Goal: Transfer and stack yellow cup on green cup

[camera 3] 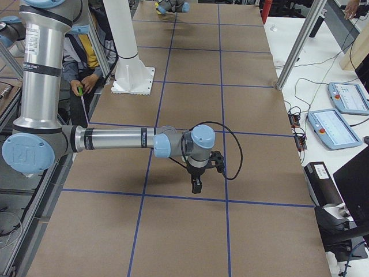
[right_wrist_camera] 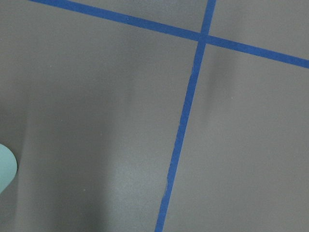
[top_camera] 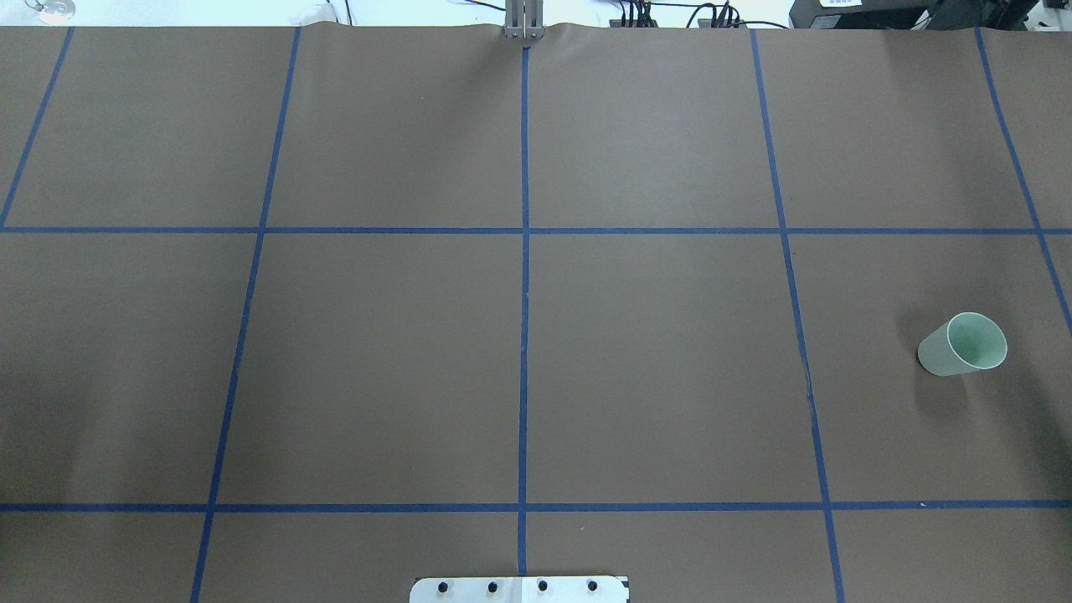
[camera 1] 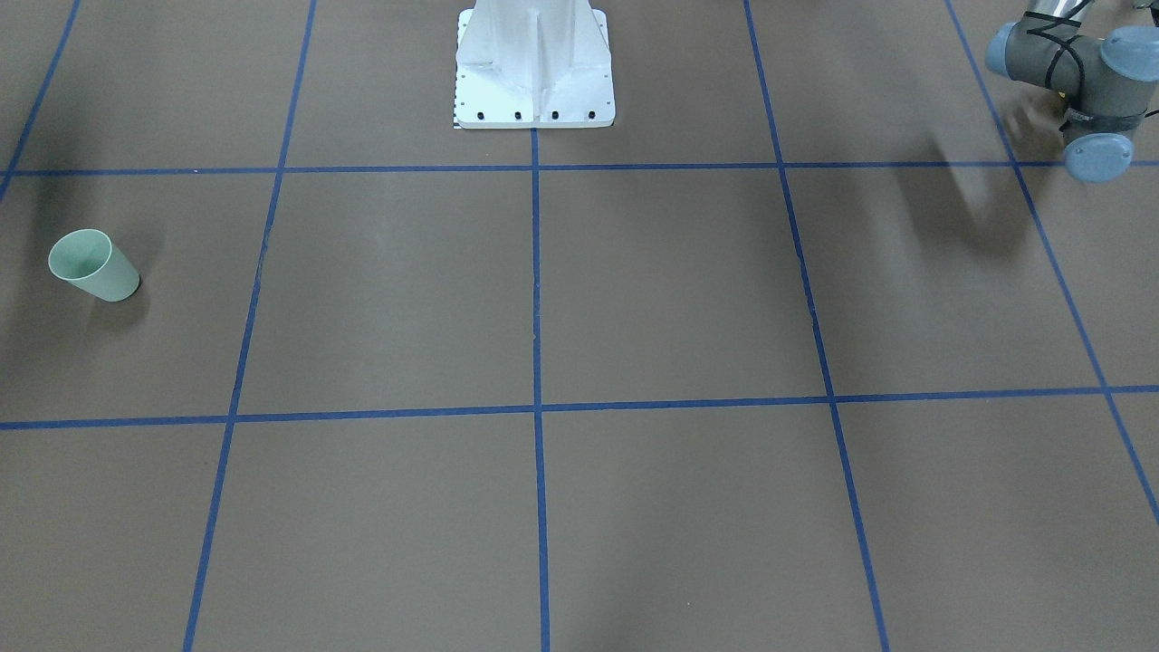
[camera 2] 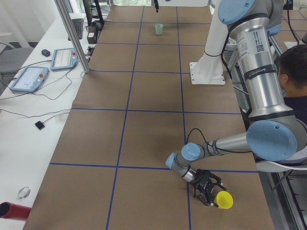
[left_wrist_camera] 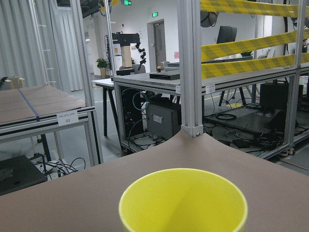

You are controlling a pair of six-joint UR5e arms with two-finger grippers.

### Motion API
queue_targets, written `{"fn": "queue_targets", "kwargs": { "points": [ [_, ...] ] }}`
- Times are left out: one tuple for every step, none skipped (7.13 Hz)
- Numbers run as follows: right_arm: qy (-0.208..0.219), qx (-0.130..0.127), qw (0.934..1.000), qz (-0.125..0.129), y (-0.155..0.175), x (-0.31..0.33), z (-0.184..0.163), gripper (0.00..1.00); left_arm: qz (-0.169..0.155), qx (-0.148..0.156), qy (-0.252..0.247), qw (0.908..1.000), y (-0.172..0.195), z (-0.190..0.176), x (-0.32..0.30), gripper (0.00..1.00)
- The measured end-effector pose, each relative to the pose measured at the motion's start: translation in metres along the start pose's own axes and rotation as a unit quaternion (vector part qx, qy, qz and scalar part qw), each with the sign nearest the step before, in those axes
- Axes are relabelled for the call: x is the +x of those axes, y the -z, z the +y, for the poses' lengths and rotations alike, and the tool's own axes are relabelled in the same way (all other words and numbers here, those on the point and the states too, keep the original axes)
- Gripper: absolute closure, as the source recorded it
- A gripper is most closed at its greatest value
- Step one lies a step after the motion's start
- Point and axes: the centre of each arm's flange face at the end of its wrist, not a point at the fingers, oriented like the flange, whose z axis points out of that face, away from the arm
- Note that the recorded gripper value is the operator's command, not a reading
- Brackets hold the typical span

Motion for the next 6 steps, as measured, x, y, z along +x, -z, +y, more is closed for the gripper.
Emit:
{"fn": "queue_targets", "kwargs": {
  "points": [
    [0.001, -0.001, 1.0, 0.0, -0.001, -0.001, 0.0, 0.0, -0.004, 0.0, 0.005, 1.0, -0.006, 0.001, 0.004, 0.0],
    [0.002, -0.002, 1.0, 0.0, -0.001, -0.002, 0.0, 0.0, -0.008, 0.002, 0.011, 0.9999, -0.013, 0.001, 0.009, 0.0],
    [0.003, -0.002, 1.0, 0.0, -0.002, -0.003, -0.001, 0.0, -0.011, 0.005, 0.015, 0.9998, -0.021, 0.001, 0.014, 0.0],
    [0.005, -0.003, 1.0, 0.0, -0.003, -0.004, -0.001, 0.0, -0.014, 0.006, 0.018, 0.9997, -0.027, 0.001, 0.018, 0.02],
    [0.006, -0.004, 1.0, -0.001, -0.003, -0.006, -0.002, 0.0, -0.016, 0.007, 0.019, 0.9997, -0.031, 0.001, 0.02, 0.27],
    [0.007, -0.004, 1.0, -0.001, -0.004, -0.007, -0.002, 0.0, -0.016, 0.007, 0.019, 0.9997, -0.032, 0.001, 0.021, 0.58]
  ]
}}
